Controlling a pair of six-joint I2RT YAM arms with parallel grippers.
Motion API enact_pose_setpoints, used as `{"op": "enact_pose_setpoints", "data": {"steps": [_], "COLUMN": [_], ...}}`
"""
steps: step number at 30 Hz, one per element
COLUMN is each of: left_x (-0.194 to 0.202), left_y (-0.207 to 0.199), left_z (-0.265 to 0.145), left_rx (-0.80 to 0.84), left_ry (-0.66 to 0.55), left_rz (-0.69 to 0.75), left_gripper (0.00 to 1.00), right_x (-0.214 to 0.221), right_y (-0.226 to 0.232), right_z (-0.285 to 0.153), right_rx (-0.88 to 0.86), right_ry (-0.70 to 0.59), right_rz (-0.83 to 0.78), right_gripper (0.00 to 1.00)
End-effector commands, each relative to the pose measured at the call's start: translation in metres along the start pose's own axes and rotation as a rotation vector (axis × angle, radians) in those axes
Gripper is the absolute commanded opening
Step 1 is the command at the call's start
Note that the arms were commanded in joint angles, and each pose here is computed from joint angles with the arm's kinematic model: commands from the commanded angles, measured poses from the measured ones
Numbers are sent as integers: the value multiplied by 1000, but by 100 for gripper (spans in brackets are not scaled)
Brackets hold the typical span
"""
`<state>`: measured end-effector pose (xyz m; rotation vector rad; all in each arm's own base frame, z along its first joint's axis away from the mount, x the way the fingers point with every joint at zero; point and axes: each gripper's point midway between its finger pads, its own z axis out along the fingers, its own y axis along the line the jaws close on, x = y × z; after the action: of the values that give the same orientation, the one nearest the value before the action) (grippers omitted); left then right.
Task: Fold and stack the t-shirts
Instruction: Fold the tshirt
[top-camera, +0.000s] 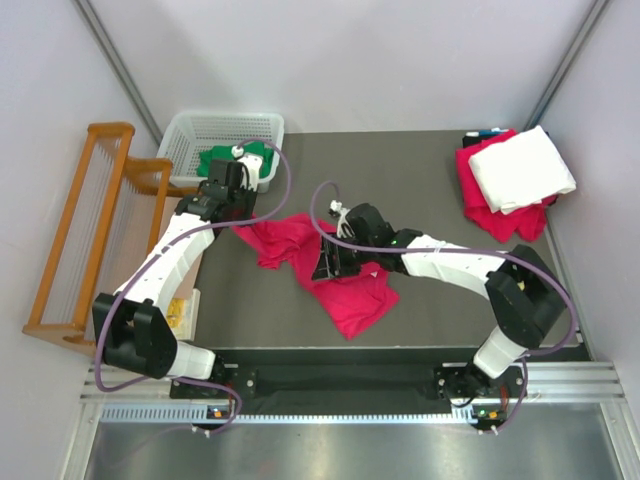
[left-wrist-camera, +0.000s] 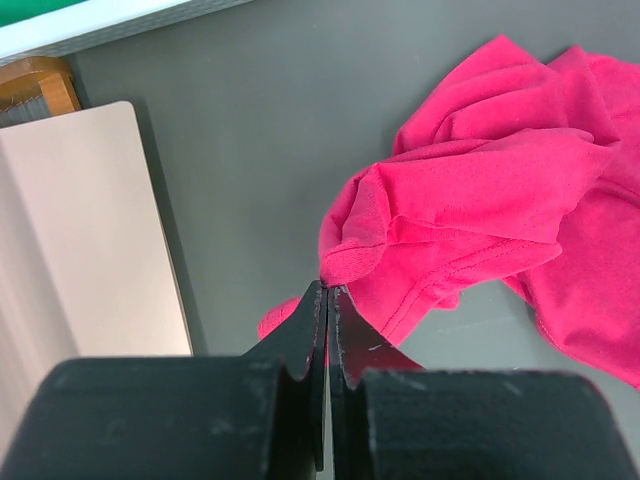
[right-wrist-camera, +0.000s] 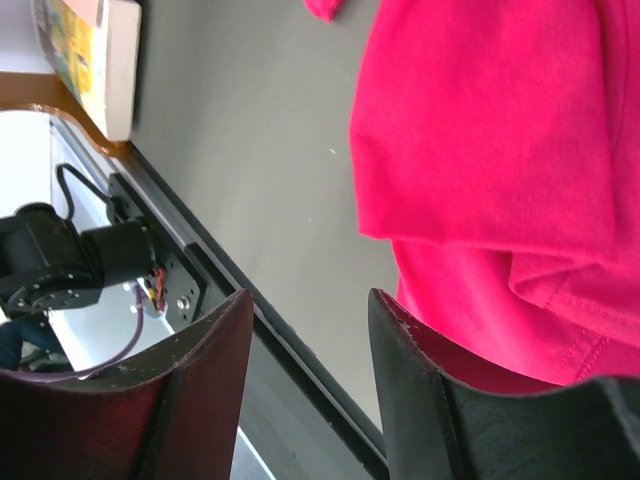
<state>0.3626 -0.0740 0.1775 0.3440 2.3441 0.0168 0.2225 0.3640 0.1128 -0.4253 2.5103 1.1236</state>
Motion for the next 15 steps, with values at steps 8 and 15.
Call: {"op": "enact_pose_setpoints", "data": {"steps": [8, 15], "left_x": [-13, -16], "left_y": [1, 2], "left_z": [0, -2], "left_rx": [5, 1], "left_ry": [-52, -61], "left_rz": [-23, -20], "left_gripper": [0, 0], "right_x": [4, 12], "right_y": [4, -3], "right_z": [21, 43], "right_rx": [-54, -42], "right_ry": [33, 85], "right_rz": [19, 24], "right_gripper": [50, 49]}}
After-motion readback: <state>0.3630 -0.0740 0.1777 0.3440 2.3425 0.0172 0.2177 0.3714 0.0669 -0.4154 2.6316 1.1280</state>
